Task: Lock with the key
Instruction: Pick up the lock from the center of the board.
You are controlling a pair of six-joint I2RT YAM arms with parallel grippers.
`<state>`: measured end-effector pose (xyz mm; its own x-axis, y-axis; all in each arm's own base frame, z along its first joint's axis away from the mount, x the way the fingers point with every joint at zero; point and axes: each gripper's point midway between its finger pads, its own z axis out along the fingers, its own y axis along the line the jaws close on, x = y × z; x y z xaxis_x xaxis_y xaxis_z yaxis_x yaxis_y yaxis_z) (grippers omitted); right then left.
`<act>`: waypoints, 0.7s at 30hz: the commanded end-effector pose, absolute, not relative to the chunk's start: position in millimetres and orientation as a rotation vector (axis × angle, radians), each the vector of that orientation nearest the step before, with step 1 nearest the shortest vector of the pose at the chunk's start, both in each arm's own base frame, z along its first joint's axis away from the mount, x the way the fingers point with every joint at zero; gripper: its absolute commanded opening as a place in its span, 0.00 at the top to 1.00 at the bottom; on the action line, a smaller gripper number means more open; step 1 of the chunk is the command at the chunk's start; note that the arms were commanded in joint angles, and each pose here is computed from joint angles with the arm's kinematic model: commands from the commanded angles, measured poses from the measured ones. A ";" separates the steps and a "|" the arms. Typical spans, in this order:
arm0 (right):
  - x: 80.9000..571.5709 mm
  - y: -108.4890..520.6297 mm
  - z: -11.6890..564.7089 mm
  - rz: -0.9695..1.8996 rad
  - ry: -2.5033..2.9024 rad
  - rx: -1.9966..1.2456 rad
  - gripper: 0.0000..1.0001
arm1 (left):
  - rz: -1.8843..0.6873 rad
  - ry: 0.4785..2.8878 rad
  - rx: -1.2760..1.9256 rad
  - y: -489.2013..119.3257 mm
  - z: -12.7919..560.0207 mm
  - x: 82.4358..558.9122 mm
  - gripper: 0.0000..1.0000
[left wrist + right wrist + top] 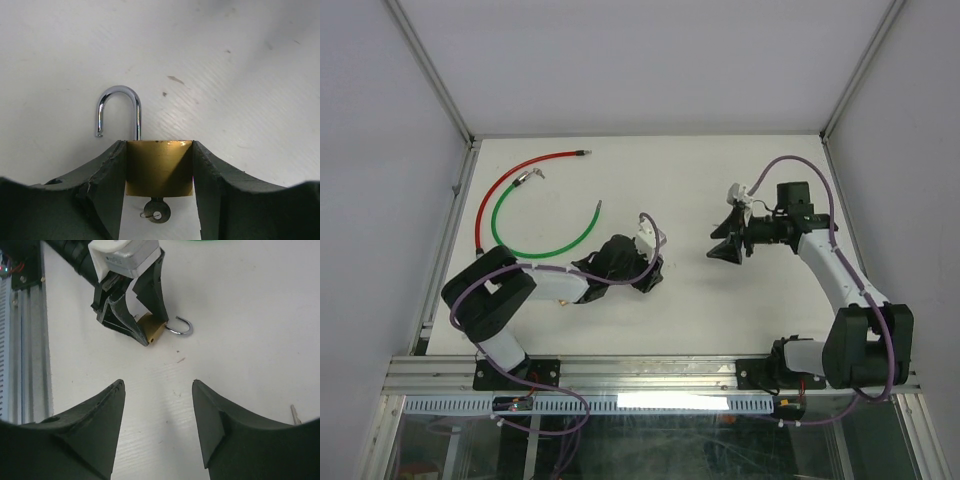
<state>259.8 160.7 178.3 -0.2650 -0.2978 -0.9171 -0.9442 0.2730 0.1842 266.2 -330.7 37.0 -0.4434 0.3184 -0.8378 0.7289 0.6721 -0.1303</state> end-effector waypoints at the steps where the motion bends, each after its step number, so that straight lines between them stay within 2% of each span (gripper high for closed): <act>1: 233.7 174.0 173.5 0.963 1.472 -1.376 0.40 | -0.850 1.612 1.009 -368.5 113.0 246.2 1.00; 9: 212.8 183.4 146.7 0.830 1.254 -1.607 0.27 | -1.075 1.441 1.218 -375.5 116.7 209.4 1.00; 21: 212.4 191.9 128.7 0.760 1.227 -1.693 0.28 | -1.290 1.347 1.319 -384.4 126.1 183.8 1.00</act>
<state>205.3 186.8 123.0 0.2337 -0.4205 -0.8767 -0.9723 -0.0935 -0.2143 186.5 -368.5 80.8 -0.2200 0.2664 -0.9384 0.9755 0.0602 -0.2116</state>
